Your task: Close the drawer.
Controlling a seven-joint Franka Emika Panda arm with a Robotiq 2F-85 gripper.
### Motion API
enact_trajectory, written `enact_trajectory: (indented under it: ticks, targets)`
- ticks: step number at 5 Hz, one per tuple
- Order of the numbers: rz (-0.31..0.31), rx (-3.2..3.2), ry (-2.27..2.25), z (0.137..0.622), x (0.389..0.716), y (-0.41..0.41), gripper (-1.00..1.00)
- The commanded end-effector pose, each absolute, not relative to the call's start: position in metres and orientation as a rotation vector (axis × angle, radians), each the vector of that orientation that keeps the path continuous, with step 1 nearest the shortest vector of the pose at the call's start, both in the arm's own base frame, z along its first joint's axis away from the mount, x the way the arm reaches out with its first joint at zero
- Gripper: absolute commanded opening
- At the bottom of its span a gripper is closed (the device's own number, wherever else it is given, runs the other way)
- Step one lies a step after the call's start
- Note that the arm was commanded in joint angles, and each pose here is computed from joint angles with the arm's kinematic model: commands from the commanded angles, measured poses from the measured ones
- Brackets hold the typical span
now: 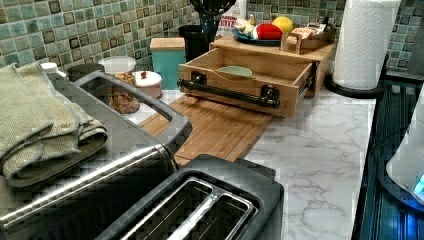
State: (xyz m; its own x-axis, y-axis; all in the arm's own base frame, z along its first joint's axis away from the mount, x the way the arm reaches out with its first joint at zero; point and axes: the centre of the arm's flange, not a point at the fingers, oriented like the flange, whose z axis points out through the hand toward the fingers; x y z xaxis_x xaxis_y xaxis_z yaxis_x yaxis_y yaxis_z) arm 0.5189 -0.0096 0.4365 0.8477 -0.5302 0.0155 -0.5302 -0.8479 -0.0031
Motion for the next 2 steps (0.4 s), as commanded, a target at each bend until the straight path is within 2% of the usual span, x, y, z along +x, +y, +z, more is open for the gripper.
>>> enact_trajectory:
  ticks: [1, 2]
  targets:
    - [0.093, 3.169, -0.127, 0.411, 0.499, 0.067, -1.00]
    - [0.040, 3.083, -0.078, 0.383, 0.498, 0.064, -1.00]
